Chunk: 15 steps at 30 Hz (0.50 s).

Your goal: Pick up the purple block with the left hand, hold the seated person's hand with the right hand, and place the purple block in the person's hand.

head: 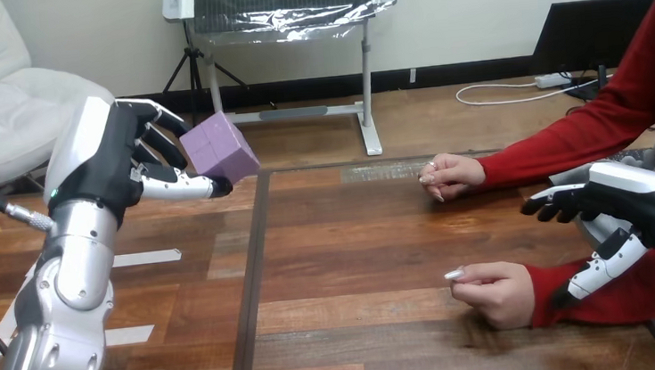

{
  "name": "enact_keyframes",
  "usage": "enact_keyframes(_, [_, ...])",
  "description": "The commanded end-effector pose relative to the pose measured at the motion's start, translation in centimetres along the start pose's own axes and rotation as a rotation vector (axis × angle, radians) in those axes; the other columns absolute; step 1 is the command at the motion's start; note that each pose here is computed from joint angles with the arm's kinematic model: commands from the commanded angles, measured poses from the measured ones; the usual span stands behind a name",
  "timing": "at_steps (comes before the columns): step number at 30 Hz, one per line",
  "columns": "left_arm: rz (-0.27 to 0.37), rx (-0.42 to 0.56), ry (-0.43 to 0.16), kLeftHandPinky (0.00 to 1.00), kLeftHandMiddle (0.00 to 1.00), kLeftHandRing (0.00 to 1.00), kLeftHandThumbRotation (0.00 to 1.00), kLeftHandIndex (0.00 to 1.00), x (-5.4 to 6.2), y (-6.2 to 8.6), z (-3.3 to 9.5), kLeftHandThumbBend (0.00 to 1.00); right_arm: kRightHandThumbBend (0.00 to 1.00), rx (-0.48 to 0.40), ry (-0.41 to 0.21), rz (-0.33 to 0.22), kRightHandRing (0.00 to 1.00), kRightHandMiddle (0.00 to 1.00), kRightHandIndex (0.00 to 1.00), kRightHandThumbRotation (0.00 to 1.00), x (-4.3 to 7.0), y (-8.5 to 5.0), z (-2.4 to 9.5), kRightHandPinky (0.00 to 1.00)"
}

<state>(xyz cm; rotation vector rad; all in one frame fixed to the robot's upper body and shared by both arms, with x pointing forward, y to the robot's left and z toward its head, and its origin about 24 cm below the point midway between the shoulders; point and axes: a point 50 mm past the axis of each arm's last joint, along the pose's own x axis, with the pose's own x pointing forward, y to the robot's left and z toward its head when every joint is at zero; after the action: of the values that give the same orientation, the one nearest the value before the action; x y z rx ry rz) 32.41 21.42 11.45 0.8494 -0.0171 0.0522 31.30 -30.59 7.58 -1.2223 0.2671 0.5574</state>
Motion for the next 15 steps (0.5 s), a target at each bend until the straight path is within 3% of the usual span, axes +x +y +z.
enact_keyframes(1, [0.067, -0.017, -0.067, 0.26, 0.41, 0.34, 0.0, 0.43, 0.31, 1.88, 1.77, 0.74, 1.0, -0.07, 0.012, -0.073, 0.86, 0.86, 0.88, 0.3, -0.31, -4.02, 0.89, 0.89])
enact_keyframes(15, [0.071, -0.028, -0.064, 0.28, 0.42, 0.36, 0.0, 0.44, 0.33, 2.14, 1.54, 0.74, 1.0, -0.082, 0.107, 0.003, 0.89, 0.89, 0.89, 0.26, 0.33, -3.41, 0.56, 0.86])
